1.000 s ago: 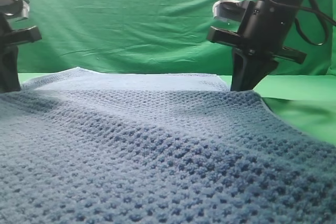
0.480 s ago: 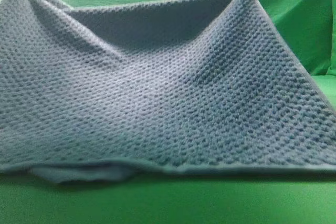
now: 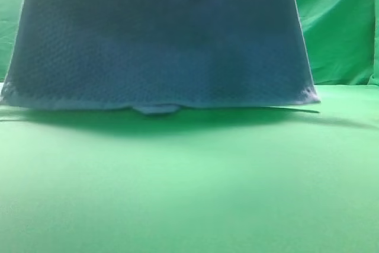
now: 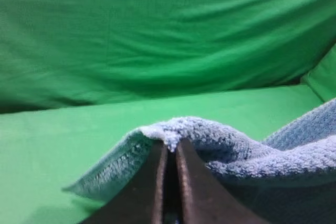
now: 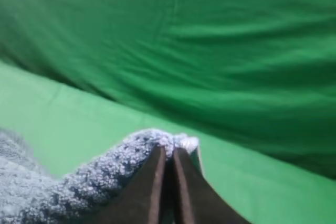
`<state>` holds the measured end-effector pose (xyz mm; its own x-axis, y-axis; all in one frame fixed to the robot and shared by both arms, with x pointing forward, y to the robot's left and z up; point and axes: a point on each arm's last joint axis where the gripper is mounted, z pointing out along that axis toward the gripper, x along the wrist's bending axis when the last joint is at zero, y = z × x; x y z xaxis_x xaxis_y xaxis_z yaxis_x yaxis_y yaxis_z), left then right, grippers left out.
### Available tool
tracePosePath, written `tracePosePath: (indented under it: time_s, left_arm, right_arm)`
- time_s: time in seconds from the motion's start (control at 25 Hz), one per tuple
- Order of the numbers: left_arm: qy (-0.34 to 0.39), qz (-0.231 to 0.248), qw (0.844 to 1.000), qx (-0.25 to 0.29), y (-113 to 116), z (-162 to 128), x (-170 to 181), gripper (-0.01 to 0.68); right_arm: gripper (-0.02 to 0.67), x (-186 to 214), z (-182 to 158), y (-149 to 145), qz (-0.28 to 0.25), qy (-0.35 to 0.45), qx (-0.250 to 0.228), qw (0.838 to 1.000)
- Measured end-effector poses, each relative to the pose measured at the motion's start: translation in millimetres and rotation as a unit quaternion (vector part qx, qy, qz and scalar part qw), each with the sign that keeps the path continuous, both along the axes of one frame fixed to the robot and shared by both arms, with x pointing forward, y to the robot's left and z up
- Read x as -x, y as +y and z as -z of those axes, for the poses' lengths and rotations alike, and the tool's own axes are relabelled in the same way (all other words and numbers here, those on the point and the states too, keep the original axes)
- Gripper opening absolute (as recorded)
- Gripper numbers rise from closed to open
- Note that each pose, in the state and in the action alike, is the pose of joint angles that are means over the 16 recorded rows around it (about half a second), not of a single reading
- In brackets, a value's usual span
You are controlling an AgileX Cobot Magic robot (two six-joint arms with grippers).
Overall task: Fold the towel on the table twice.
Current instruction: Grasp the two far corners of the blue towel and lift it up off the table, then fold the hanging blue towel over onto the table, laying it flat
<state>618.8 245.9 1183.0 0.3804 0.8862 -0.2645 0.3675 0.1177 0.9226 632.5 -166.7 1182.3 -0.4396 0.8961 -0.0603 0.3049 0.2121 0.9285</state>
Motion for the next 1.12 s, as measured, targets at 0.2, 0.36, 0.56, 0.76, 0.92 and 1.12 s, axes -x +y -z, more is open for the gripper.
tracePosePath:
  time_s: [0.2, 0.36, 0.56, 0.76, 0.92, 1.12]
  left_arm:
    - [-0.058, -0.005, 0.998, 0.010, -11, -8, -14, 0.000]
    - [-0.088, -0.011, 0.996, 0.007, -20, -7, -25, 0.000]
    - [-0.105, -0.016, 0.994, -0.010, -28, -4, -36, 0.000]
    - [-0.093, -0.012, 0.995, -0.025, -29, -1, -40, 0.000]
    - [-0.054, -0.004, 0.998, -0.042, -26, 6, -39, 0.000]
    - [0.018, -0.005, 0.998, -0.065, -20, 17, -35, 0.000]
  right_arm:
    - [0.000, -11, -10, 0, 0.010, -0.054, -0.006, 0.998]
    - [0.000, -23, -12, 0, 0.014, -0.074, -0.002, 0.997]
    - [0.000, -35, -10, -2, 0.011, -0.071, 0.013, 0.997]
    - [0.000, -41, -5, -6, 0.001, -0.038, 0.033, 0.999]
    - [0.000, -40, 0, -9, -0.009, 0.000, 0.049, 0.999]
    - [0.000, -30, 3, -12, -0.023, 0.047, 0.067, 0.996]
